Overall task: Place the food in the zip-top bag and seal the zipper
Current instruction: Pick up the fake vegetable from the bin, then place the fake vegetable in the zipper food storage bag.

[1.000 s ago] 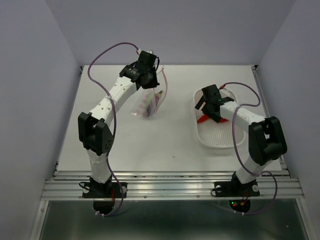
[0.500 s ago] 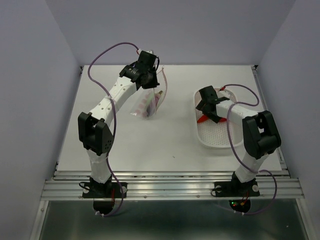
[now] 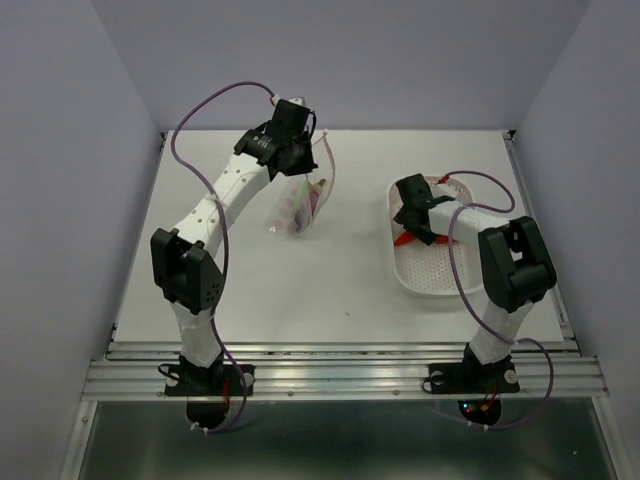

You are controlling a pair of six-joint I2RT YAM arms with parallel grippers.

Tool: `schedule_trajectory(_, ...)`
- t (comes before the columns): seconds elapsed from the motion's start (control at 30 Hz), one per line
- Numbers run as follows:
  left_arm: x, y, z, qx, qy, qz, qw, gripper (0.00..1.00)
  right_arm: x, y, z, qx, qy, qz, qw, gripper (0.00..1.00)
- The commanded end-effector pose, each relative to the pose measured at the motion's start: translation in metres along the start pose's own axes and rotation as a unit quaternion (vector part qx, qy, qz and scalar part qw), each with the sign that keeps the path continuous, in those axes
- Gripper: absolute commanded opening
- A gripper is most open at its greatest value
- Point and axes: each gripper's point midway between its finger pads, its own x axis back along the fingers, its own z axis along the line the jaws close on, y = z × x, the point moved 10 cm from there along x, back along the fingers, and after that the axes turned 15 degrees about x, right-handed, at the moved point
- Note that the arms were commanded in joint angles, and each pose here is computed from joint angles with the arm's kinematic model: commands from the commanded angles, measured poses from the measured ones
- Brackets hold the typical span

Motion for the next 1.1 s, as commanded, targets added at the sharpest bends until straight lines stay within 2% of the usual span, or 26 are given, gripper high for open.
schedule_trajectory(0.0,0.03,0.013,-0.005,0.003,-0.029,-0.03,0.999,0.0,-0.006,0.005,0.001,-0.012,-0.013,-0.024,1.0,0.66)
schedule_trajectory(0.03,0.031,0.013,-0.005,0.003,-0.029,-0.031,0.999,0.0,-0.007,0.004,0.0,-0.012,-0.018,-0.027,0.999,0.6)
schedule_trajectory(0.07,0.031,0.013,-0.005,0.003,-0.03,-0.03,0.999,0.0,-0.008,0.003,-0.002,-0.01,-0.022,-0.028,0.999,0.6)
schedule_trajectory(0.13,0.032,0.014,-0.005,0.004,-0.03,-0.031,0.999,0.0,-0.008,0.003,-0.004,-0.01,-0.027,-0.031,0.999,0.54)
schedule_trajectory(0.27,0.033,0.014,-0.006,0.004,-0.033,-0.031,0.999,0.0,0.0,0.006,-0.007,-0.011,-0.02,-0.038,0.999,0.3)
schedule_trajectory(0.5,0.034,0.016,-0.009,0.001,-0.038,-0.03,0.999,0.0,0.047,0.036,-0.02,-0.01,0.029,-0.107,0.994,0.17)
schedule_trajectory(0.63,0.037,0.018,-0.011,0.002,-0.045,-0.03,0.999,0.0,0.084,0.058,-0.026,-0.007,0.106,-0.181,0.978,0.14)
schedule_trajectory(0.7,0.038,0.019,-0.013,0.001,-0.048,-0.029,0.998,0.0,0.095,0.059,-0.029,0.017,0.143,-0.196,0.97,0.14)
schedule_trajectory(0.73,0.039,0.019,-0.013,0.0,-0.049,-0.028,0.998,0.0,0.109,0.065,-0.028,0.018,0.185,-0.218,0.958,0.14)
schedule_trajectory(0.77,0.039,0.02,-0.013,-0.001,-0.049,-0.029,0.998,0.0,0.114,0.068,-0.03,0.021,0.191,-0.236,0.953,0.14)
schedule_trajectory(0.83,0.039,0.019,-0.012,-0.001,-0.048,-0.028,0.998,0.0,0.139,0.081,-0.027,0.036,0.269,-0.294,0.916,0.13)
schedule_trajectory(0.87,0.037,0.019,-0.012,-0.002,-0.047,-0.027,0.999,0.0,0.144,0.076,-0.025,0.055,0.315,-0.302,0.898,0.13)
schedule_trajectory(1.0,0.035,0.017,-0.012,-0.001,-0.049,-0.022,0.999,0.0,0.185,0.097,-0.012,0.084,0.391,-0.401,0.824,0.13)
schedule_trajectory(1.07,0.033,0.016,-0.013,-0.001,-0.051,-0.019,0.999,0.0,0.203,0.098,0.002,0.1,0.425,-0.424,0.793,0.13)
